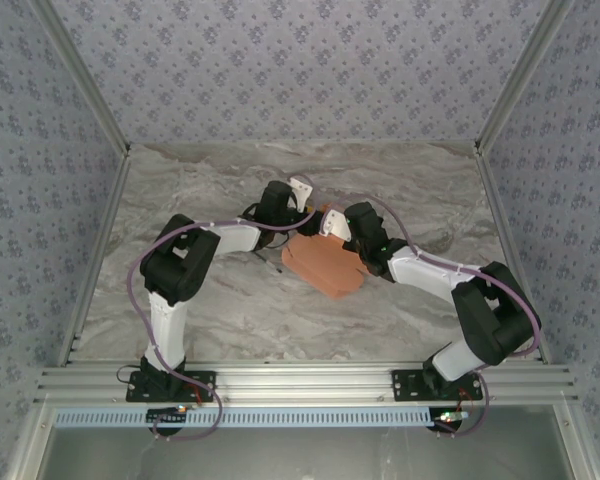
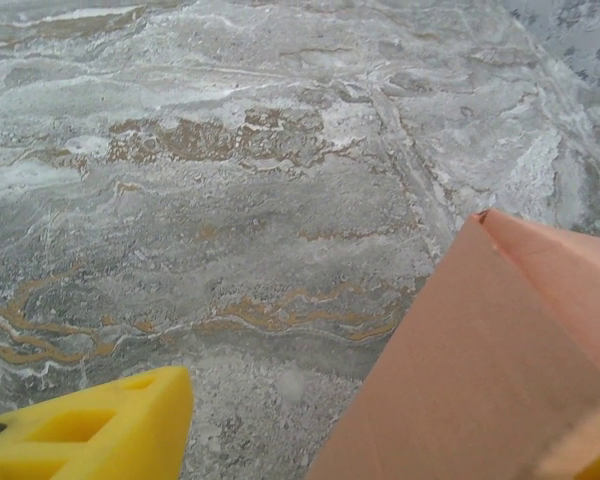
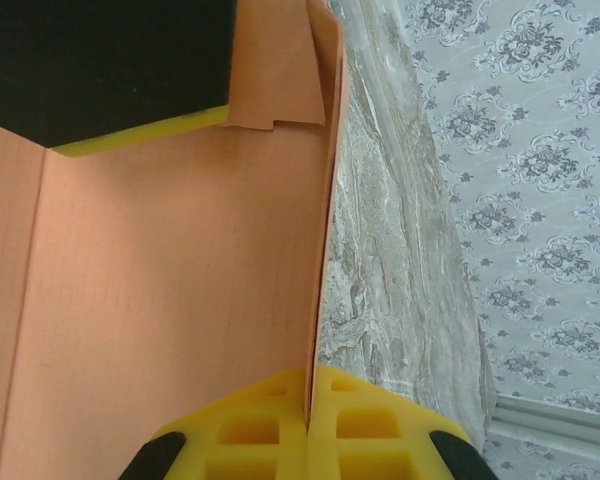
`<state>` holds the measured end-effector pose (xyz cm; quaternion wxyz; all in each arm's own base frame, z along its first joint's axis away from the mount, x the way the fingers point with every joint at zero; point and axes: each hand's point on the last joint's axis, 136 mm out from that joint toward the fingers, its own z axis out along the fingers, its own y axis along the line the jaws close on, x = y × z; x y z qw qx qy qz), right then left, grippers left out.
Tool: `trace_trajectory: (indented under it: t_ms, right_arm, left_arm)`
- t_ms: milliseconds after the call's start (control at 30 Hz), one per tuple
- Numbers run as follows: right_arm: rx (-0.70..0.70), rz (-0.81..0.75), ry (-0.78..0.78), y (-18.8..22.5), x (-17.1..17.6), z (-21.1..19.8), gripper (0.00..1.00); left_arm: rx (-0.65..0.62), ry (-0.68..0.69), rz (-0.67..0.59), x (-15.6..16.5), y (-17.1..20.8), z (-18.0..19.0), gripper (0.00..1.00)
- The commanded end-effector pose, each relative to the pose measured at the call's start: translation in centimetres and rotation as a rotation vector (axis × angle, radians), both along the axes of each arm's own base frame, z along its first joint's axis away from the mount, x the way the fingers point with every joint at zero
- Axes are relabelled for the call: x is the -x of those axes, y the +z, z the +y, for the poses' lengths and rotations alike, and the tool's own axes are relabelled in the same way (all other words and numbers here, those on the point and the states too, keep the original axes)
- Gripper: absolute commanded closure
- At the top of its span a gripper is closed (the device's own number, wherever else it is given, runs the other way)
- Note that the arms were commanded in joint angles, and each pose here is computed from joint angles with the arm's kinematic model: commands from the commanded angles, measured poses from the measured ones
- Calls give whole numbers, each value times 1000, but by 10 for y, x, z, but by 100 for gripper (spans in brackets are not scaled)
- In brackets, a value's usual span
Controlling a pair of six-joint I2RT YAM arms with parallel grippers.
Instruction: Fold the paper box
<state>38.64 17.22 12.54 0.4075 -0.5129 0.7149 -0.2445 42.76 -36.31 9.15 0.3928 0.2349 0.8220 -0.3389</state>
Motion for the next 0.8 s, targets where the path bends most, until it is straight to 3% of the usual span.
trace_trajectory:
  t_ms: [0, 233, 767]
  right_arm:
    - [37, 74, 19, -11, 11, -2, 100]
    - [34, 81, 22, -13, 12, 0, 100]
    - [-4, 139, 54, -16, 21, 10, 100]
  left_arm:
    - [102, 17, -134, -19, 59, 3, 37]
    - [91, 17, -136, -22, 58, 2, 48]
    - [-39, 183, -200, -36, 52, 3, 69]
